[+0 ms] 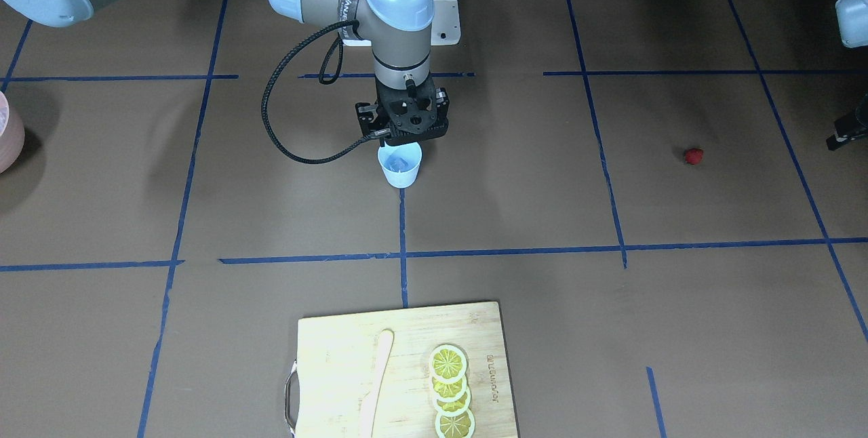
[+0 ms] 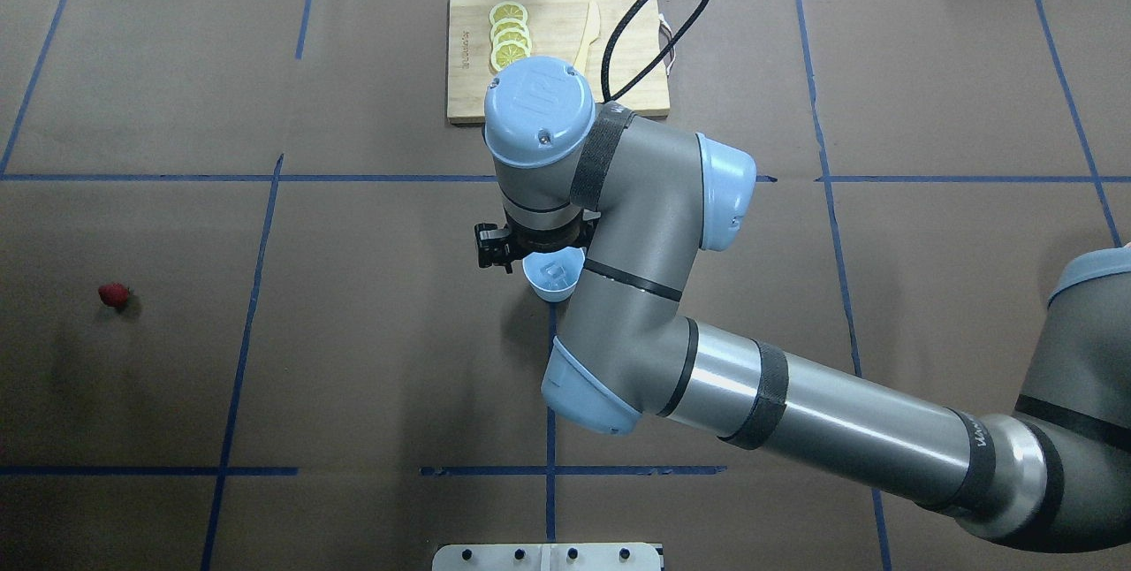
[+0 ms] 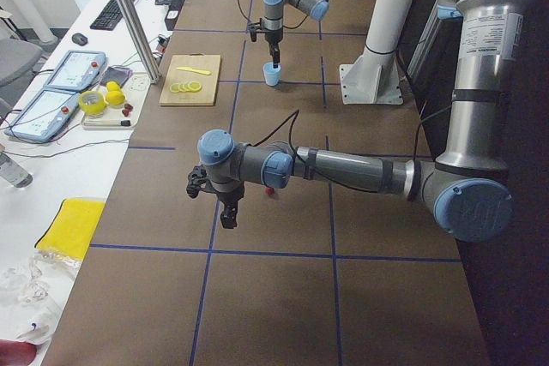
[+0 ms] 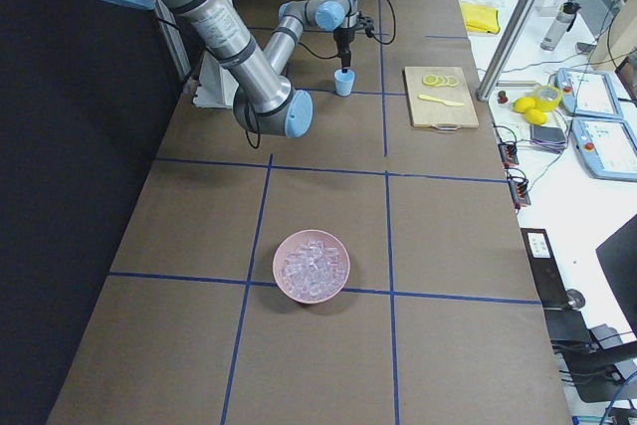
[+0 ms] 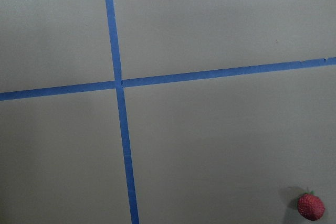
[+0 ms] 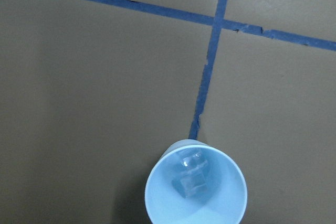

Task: Put ice and strawberries in cup
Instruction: 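Open the right gripper over the cup to drop the cube, then withdraw the right gripper from the cup toward the ice bowl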

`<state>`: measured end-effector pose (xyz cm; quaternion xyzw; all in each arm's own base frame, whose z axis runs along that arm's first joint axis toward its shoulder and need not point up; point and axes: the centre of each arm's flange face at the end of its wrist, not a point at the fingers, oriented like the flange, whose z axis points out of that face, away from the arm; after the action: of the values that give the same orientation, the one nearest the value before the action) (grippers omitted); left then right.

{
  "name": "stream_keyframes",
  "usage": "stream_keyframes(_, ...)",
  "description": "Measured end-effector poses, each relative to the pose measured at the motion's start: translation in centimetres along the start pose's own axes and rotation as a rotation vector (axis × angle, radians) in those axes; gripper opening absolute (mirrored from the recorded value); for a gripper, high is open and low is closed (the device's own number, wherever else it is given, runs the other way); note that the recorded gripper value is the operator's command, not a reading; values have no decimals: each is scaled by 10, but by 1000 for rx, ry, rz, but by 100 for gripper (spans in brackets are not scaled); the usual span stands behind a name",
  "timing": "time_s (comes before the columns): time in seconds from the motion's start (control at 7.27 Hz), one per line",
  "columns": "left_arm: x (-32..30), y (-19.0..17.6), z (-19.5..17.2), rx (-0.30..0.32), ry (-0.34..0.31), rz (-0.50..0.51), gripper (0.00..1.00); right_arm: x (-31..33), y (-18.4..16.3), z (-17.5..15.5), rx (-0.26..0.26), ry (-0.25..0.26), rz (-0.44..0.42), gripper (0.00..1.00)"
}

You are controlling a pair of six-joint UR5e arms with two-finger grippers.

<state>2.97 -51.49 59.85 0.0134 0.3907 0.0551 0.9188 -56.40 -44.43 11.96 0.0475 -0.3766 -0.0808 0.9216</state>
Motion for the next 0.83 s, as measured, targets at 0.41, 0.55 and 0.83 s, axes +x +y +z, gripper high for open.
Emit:
stream_keyframes(0.41,2,-1,-2,5,2,2,100,91,2,-88,15,23,33,100)
stream_keyframes(0.55,4,-1,-4,7,4,5,100,155,6,-112,18,12,34,100)
stream_keyframes(0.83,7,-1,-7,13,8,-8,100,282,14,-130,9,32,-27,100)
